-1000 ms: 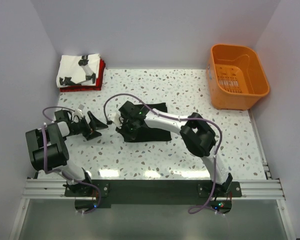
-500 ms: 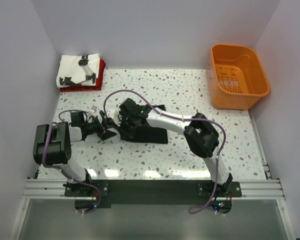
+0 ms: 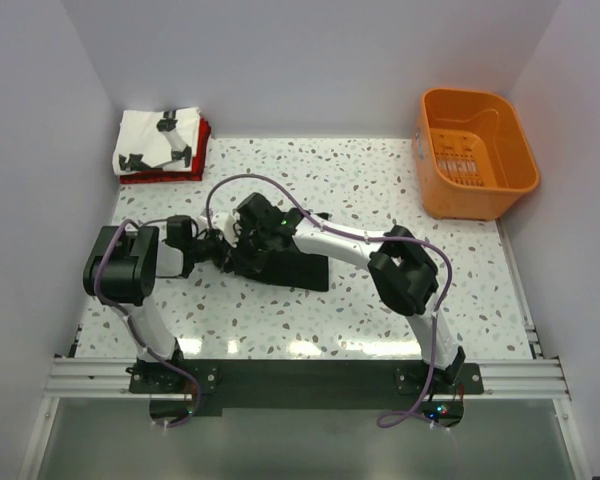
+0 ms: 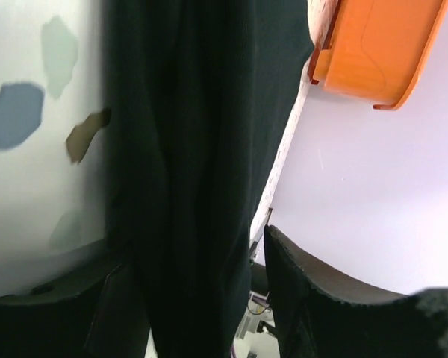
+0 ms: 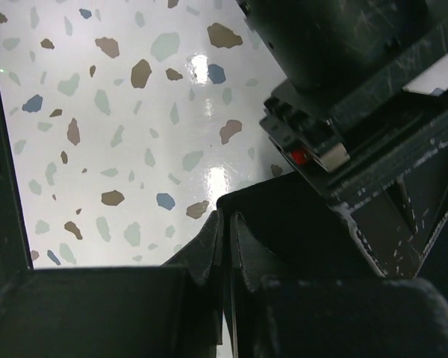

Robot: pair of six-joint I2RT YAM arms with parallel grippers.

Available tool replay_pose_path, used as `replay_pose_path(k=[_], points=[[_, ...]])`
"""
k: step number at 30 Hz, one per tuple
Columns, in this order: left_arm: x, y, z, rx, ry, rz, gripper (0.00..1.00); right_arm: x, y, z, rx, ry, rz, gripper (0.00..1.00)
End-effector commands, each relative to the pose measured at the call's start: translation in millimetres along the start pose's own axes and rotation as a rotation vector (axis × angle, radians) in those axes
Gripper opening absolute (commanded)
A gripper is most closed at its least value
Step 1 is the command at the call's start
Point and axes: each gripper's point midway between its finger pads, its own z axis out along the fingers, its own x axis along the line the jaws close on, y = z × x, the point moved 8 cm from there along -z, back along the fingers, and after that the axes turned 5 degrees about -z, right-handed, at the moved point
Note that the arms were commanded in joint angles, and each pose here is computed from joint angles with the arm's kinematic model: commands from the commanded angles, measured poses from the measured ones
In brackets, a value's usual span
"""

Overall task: Fold and stack the t-shirts
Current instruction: Neatly place the folded tshirt to the corner

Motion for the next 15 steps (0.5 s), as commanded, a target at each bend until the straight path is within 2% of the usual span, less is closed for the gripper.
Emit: replay_pose_path(k=[1, 8, 11, 12, 13, 15], points=[[3.7, 11.5, 16.4, -0.093, 0.054, -0.009, 0.60, -2.0, 41.5, -13.8, -0.156, -0.012, -0.051, 0.00], [-12.9, 21.2, 26.5, -0.094, 0.070, 0.053, 0.45, -6.7, 48.4, -9.6, -0.177, -0.026, -0.050, 0.00], [-17.2, 30.7, 27.4, -0.099, 0.137, 0.117, 0.29, -4.8, 53.1, -16.1, -0.194, -0.025, -0.047, 0.00], [-22.1, 36.4, 27.9, -0.098, 0.185, 0.122, 0.19, -5.1, 52.7, -17.6, -0.194, -0.022, -0.042, 0.00], [-23.8, 40.3, 27.5, -0.093, 0.203, 0.185, 0.15, -3.9, 54.6, -23.8, -0.195, -0.021, -0.034, 0.06], [-34.4, 52.7, 27.2, -0.090, 0.275, 0.232, 0.09, -12.1, 53.7, -37.3, -0.202, -0.033, 0.000, 0.24]])
